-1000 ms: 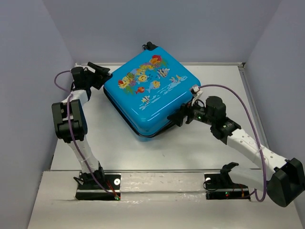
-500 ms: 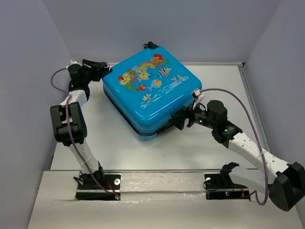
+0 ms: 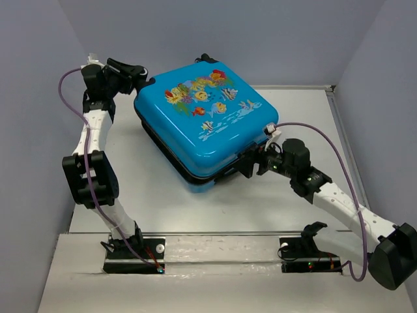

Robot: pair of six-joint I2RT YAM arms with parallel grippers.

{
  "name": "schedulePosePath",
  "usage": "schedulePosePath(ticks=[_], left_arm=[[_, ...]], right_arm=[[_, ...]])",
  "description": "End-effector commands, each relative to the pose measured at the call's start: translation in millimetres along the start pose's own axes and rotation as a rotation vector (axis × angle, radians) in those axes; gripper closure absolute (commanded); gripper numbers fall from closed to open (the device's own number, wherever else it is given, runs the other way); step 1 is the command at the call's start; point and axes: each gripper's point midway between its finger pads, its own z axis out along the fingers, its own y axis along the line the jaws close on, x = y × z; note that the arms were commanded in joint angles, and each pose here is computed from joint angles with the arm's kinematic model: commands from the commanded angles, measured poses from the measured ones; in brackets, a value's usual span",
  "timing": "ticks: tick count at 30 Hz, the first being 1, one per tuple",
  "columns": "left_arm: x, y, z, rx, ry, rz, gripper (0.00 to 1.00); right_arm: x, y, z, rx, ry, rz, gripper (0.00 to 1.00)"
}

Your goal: Pack the luggage

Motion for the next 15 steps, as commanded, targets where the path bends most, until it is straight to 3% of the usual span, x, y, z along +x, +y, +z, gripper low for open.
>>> schedulePosePath(ticks=[1,4,8,9,13,15], left_arm=[[6.9,-3.2,-21.0,0.026,0.05,0.062,0.94],[6.2,29.0,-21.4,-0.031,0.053,0.057,0.94],[2.1,64.3,-16.1,-0.087,0.06,0.049,0.94],[0.9,71.1,-14.5,-0.098,0.061,0.054,0.94],[-6.0,78.7,-4.0,-0.102,0.064,0.065,0.94],[-10.0,78.4,-0.7,-0.099,0.059,0.075,0.81]], right_arm=[[-14.4,-6.0,-12.4,0.082,-0.058,-0.025,0.15],[-17.2,-10.2,-24.3,0.133,-0.071,-0.025,0.27],[-18.0,-10.9,-30.9,0.151,-0.077,-0.026,0.57],[-16.4,-13.9,-31.5,0.167,-0.072,-0.023,0.68],[-14.7,-32.3,-36.0,0.27,-0.095,0.007,0.78],[-13.3,-51.6,-40.5,0.373,-0.117,0.016,0.79]])
